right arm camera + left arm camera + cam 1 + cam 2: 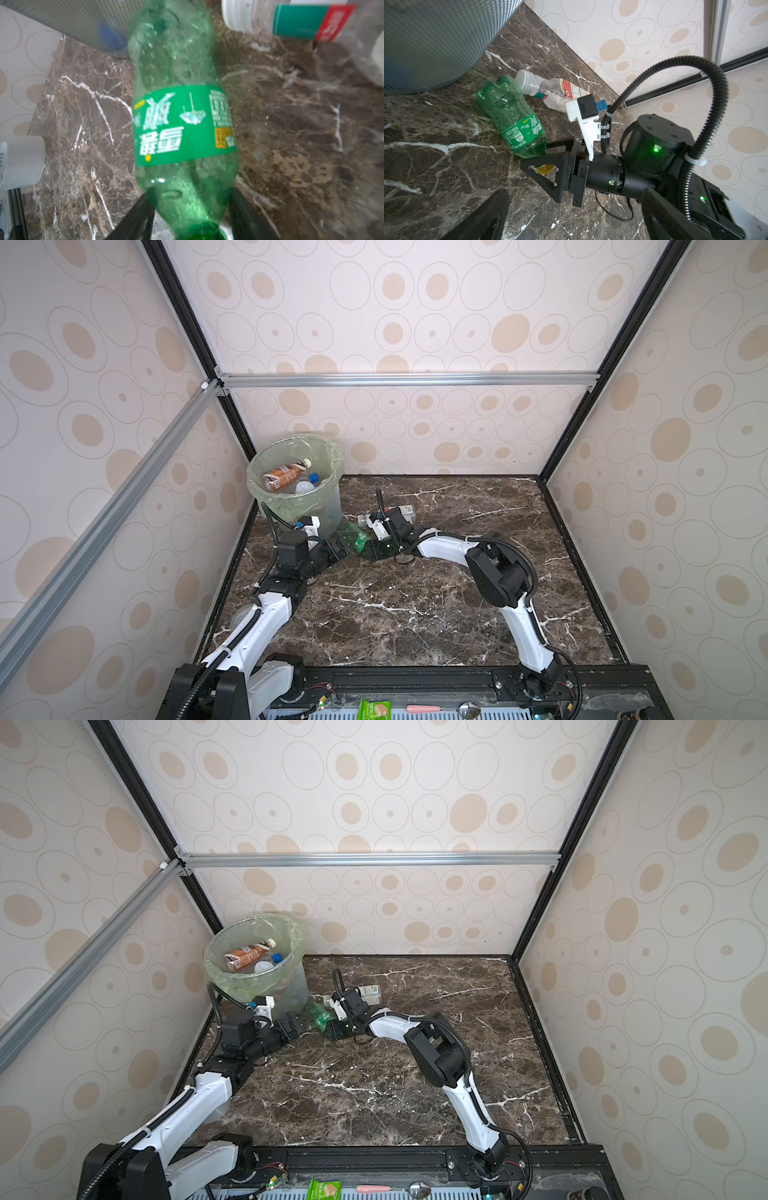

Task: Throw the plastic bottles in the bin
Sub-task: Pick up the plastic bottle from the top-center of the table.

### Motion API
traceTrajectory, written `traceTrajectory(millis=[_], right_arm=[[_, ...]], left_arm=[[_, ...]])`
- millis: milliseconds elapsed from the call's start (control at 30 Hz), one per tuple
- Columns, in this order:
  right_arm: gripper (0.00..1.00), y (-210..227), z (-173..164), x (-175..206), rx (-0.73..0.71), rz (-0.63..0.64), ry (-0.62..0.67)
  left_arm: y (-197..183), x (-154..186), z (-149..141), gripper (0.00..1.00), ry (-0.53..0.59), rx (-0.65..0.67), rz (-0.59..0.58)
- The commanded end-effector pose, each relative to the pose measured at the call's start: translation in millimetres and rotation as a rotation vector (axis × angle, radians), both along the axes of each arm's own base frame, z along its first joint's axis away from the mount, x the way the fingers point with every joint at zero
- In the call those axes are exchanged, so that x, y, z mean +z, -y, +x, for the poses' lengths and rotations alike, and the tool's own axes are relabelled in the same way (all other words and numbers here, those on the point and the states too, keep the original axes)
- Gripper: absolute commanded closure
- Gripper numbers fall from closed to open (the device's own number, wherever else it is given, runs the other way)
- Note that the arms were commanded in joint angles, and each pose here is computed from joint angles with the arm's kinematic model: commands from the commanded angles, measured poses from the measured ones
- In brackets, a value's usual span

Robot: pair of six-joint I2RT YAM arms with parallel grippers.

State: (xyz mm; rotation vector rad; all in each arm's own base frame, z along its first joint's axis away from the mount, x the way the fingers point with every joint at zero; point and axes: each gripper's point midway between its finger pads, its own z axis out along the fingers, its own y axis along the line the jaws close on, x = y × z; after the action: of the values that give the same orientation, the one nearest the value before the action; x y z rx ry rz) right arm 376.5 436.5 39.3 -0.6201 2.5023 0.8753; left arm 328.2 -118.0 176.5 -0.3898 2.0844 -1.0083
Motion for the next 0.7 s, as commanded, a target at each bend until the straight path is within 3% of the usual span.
traceTrajectory(millis=[0,667], right_arm=[[0.41,-2.6,-8.1,21.2,0.03,0.016,0.03],[0.6,2.7,-13.9,19.7,0.044,-0.009,0.028]], left_arm=[[-0.1,6.2,3.3,0.01,0.019,0.001,-0.018],[-0.5,7.6,6.5,0.01,0.021,0.01,-0.027]])
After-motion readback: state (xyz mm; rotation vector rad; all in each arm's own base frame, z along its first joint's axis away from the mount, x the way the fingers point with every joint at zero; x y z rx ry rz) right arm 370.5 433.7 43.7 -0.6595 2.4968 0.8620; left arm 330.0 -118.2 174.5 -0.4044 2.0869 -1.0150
